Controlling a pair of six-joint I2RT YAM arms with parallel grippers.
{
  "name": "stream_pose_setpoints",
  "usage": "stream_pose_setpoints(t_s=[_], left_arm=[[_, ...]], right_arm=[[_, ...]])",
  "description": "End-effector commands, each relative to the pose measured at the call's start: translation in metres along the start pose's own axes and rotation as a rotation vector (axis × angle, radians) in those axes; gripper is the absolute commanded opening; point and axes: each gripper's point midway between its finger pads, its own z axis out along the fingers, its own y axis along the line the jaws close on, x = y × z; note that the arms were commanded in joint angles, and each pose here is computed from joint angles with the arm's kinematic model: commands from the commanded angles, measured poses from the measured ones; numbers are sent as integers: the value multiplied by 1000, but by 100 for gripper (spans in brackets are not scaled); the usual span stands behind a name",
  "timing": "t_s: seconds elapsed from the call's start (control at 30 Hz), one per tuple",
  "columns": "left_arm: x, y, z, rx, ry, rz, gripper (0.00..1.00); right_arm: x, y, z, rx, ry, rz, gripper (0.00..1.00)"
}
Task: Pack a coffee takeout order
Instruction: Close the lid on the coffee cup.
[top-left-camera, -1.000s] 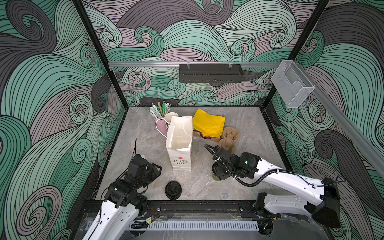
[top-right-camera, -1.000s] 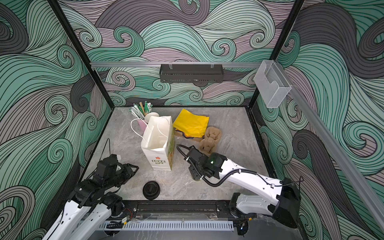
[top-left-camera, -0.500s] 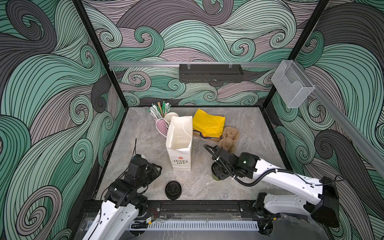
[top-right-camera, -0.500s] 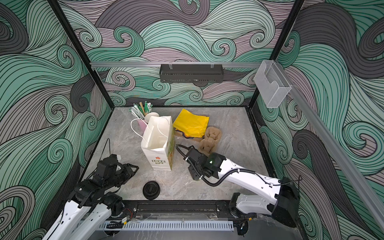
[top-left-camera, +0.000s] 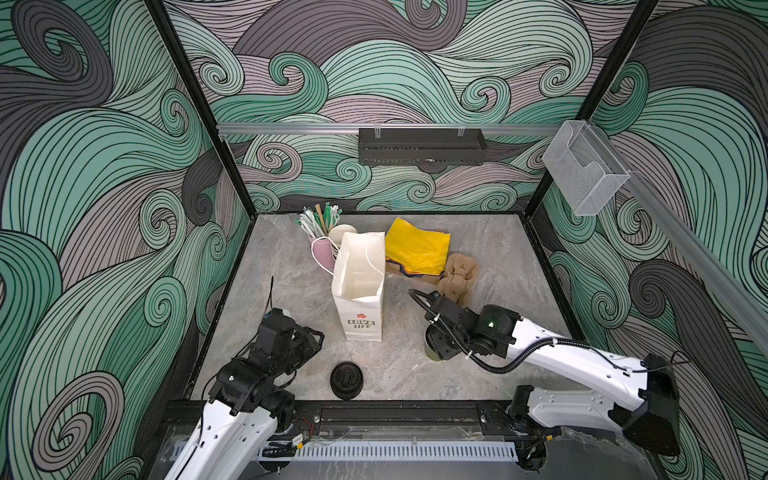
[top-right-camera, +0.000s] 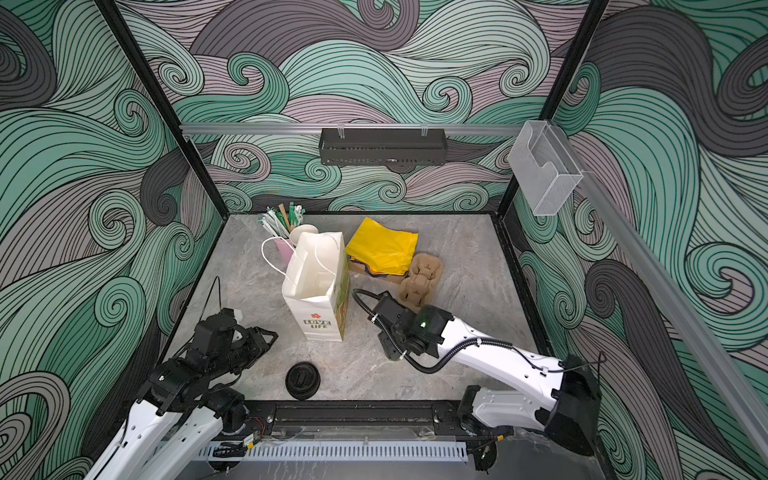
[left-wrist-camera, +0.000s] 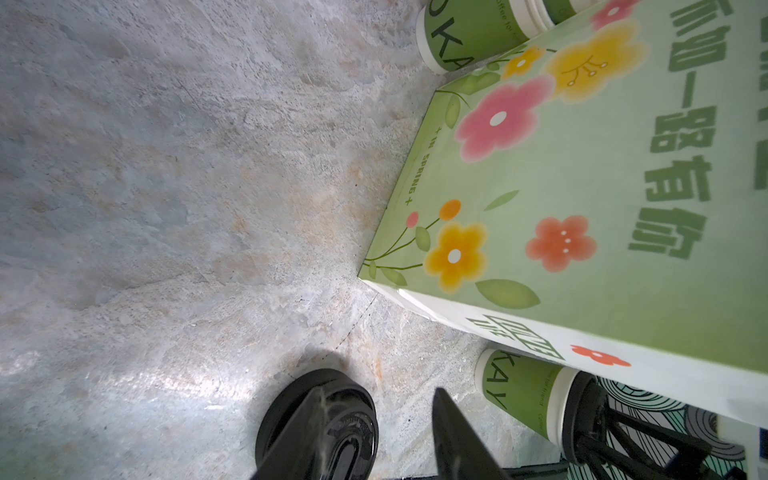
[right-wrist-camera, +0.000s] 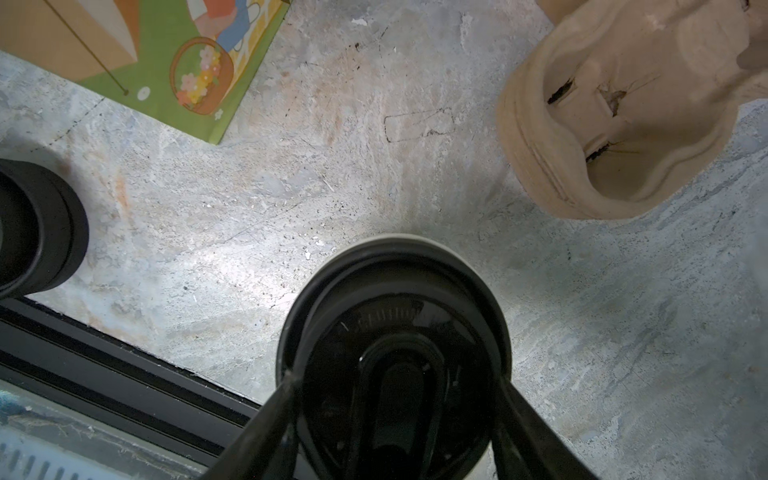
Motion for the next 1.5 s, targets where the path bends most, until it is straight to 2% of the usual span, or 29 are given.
stream_pose_setpoints(t_s=[0.0,0.3,0.7,0.93,1.2,1.47], left_arm=[[-1,-1,1,-5,1,12,45],[-1,-2,3,-7,4,14,45],[1,-14,4,20,46,26,45],[5,-30,7,57,74,72,45],[5,-34,2,59,52,100,45],[-8,-27,-15,46,-42,80,45]], right_arm=[[-1,-6,-1,29,-8,-7,64],[7,-2,8,15,27,-8,67],[19,1,14,-11,65,-1,66],[30,-2,18,0,102,-18,65],[39,0,20,-12,137,-21,64],[21,2,3,-38,64,-22,82]])
